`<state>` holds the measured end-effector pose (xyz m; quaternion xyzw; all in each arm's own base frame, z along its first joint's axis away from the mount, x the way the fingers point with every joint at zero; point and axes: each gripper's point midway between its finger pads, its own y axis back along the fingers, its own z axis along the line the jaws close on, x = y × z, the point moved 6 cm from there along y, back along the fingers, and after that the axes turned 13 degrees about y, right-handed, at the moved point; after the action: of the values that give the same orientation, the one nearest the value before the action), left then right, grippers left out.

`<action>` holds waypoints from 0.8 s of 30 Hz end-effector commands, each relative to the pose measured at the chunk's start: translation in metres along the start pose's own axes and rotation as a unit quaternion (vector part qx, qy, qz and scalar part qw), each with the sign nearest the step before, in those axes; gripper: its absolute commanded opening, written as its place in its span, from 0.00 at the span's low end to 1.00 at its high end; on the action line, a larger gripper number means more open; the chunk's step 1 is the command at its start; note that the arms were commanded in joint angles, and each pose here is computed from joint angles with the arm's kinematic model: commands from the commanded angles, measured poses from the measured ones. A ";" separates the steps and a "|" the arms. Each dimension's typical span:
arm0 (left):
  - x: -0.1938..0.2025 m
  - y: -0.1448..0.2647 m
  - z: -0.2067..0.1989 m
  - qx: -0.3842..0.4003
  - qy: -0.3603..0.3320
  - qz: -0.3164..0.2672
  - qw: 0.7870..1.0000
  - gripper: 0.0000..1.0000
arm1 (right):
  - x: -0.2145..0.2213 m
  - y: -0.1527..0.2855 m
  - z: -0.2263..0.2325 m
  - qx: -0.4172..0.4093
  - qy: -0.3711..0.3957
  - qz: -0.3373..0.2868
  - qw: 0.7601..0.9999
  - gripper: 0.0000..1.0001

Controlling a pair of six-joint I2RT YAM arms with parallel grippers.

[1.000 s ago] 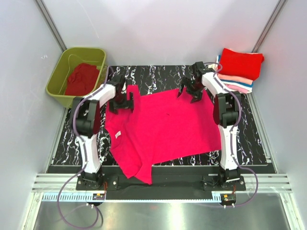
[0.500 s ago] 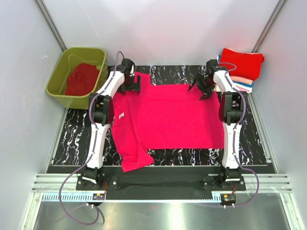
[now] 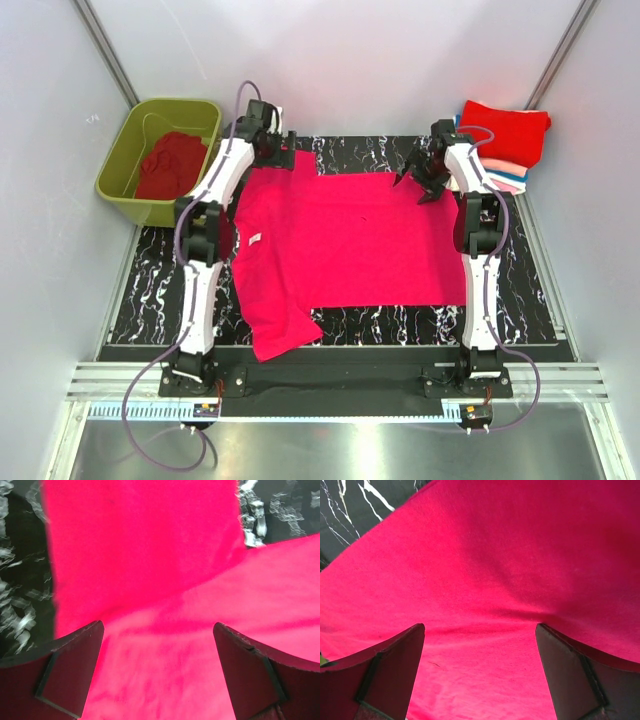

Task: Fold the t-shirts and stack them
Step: Flatten the tshirt out

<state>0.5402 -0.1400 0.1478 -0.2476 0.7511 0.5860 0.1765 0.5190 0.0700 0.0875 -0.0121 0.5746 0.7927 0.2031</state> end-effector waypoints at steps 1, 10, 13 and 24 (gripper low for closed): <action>-0.043 0.134 -0.033 0.020 -0.021 -0.132 0.991 0.99 | -0.017 0.028 0.006 0.001 0.022 -0.042 0.999 1.00; 0.111 0.180 -0.006 0.057 0.102 0.020 0.993 0.99 | 0.032 0.119 0.036 -0.015 0.066 -0.065 0.996 1.00; 0.159 0.183 -0.002 0.081 0.120 0.041 0.989 0.99 | 0.068 0.155 0.036 -0.033 0.065 -0.088 0.993 1.00; 0.246 0.127 0.034 0.029 0.149 0.147 0.977 0.99 | 0.176 0.169 -0.005 -0.025 0.039 -0.067 0.997 1.00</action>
<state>0.2502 -0.1177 0.1122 -0.1994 0.8043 0.5590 -0.0281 0.3033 0.0778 0.1929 -0.0690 0.5611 0.7972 0.2117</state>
